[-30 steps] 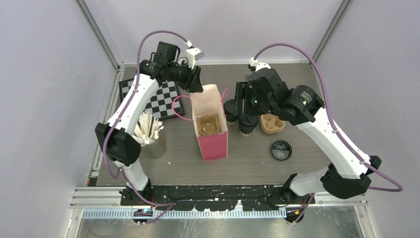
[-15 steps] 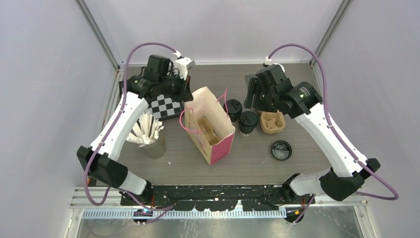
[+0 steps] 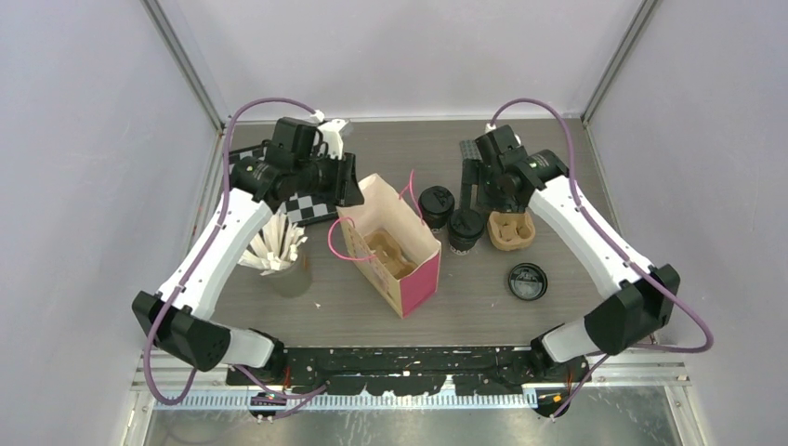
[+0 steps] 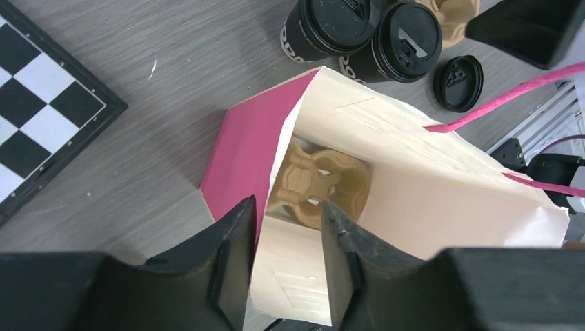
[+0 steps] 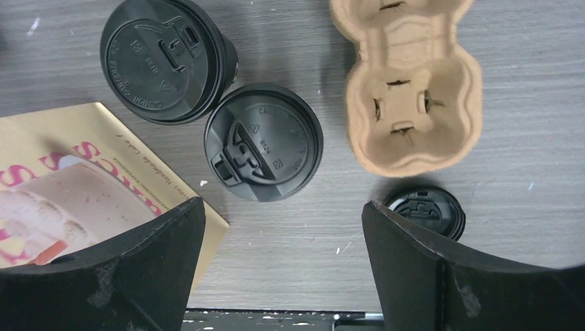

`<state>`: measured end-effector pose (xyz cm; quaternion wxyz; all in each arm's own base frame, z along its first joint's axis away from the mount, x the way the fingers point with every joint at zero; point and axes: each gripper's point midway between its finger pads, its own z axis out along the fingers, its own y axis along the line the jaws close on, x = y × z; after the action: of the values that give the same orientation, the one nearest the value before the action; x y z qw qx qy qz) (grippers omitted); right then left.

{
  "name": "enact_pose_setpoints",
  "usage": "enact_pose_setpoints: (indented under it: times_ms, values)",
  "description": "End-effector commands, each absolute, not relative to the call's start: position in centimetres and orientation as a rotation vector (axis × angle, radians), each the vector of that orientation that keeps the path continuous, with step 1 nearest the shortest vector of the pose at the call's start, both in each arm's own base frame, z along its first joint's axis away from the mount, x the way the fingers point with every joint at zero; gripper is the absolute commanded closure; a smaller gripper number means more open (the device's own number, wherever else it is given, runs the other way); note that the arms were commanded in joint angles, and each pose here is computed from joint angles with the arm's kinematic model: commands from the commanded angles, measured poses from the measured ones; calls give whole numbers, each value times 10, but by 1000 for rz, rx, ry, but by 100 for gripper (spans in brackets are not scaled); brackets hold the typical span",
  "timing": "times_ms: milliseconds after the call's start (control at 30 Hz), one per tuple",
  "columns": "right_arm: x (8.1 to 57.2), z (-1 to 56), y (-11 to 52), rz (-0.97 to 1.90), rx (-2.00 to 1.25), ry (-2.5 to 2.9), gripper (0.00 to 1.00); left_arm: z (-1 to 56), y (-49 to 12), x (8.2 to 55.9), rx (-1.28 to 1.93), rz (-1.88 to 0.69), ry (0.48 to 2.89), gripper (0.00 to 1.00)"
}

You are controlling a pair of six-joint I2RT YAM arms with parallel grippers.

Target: Pack the takeout coffee

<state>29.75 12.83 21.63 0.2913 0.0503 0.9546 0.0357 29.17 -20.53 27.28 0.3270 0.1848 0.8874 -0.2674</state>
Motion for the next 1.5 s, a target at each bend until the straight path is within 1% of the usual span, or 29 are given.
enact_pose_setpoints:
  times_ms: [0,133,333,700,1100,1467]
  values:
    - [318,202,145,141,-35,2537,12,285,-193,280,339,-663,2348,55]
    - [323,177,154,157,-151,2586,11,289,-180,275,288,-583,2380,46]
    - [331,162,154,111,-257,2608,11,293,-164,270,255,-480,2391,41]
    - [333,144,149,47,-354,2632,9,301,-157,269,288,-411,2365,38]
    - [330,135,151,71,-432,2655,8,299,-152,267,298,-380,2365,37]
    - [326,159,158,152,-457,2610,8,300,-151,268,309,-359,2361,36]
